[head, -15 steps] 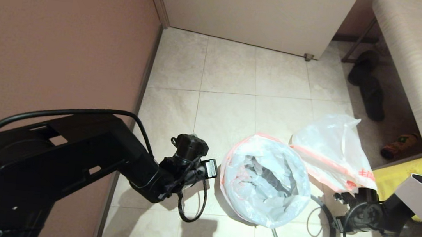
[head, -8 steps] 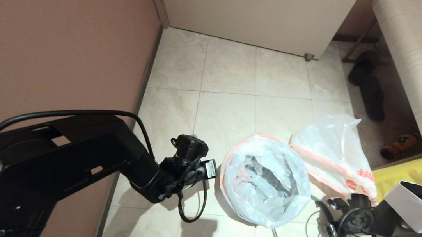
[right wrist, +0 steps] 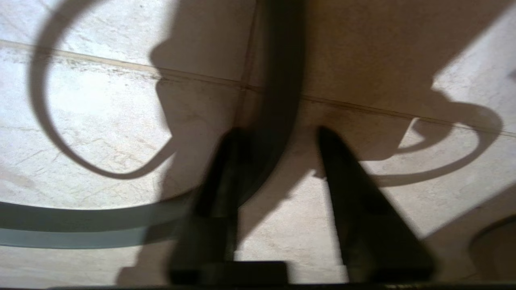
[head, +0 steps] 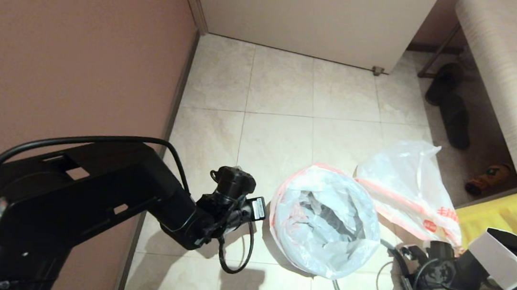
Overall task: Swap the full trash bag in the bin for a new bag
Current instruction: Place the trash can ring on the trash can
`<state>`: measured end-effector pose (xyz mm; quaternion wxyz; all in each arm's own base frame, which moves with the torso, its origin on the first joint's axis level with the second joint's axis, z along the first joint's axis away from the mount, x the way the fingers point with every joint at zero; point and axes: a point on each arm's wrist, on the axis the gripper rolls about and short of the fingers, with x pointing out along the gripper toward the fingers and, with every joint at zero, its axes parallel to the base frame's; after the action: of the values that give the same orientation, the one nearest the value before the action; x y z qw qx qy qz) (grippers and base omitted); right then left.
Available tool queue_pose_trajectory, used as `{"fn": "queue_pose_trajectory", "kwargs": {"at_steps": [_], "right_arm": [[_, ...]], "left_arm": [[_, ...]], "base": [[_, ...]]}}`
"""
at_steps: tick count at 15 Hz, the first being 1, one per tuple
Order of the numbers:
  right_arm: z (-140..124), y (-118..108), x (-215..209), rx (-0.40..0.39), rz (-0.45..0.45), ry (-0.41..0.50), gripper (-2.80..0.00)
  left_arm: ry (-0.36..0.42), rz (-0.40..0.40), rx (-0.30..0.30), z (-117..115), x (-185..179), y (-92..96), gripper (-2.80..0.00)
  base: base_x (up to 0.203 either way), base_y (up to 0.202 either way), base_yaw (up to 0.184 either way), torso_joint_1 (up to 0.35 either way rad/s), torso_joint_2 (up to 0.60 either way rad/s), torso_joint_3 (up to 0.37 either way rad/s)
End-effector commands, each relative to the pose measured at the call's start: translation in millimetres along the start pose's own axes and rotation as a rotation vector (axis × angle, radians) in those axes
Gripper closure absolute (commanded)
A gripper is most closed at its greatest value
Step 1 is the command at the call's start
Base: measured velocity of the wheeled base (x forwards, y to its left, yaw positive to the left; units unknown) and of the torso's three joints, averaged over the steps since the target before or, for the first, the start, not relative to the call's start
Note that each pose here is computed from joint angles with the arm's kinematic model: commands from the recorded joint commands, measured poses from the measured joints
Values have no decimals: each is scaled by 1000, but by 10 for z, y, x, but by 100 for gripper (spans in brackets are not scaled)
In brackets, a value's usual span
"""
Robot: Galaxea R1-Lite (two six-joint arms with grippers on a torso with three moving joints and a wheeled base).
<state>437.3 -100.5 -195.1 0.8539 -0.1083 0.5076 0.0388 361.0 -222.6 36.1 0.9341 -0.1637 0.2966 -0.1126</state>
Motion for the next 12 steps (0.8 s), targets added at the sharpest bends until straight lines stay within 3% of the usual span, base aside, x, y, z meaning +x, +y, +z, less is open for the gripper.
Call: {"fn": "queue_pose_trajectory", "kwargs": {"at_steps": [1,6,12], "right_arm": [[-76,34,67,-3,12,17,0],[130,-59,-387,5,1,-21,0],[248,11,-1722,22,32,-148,0]], "left_arm": [[-2,1,-4,-7,9,2,0],[5,-4,10,-44,14,-28,0],[11,-3,15,-70,11,-36,0]], "base": [[0,0,0,0,0,0],[0,0,0,0,0,0],[0,0,0,0,0,0]]}}
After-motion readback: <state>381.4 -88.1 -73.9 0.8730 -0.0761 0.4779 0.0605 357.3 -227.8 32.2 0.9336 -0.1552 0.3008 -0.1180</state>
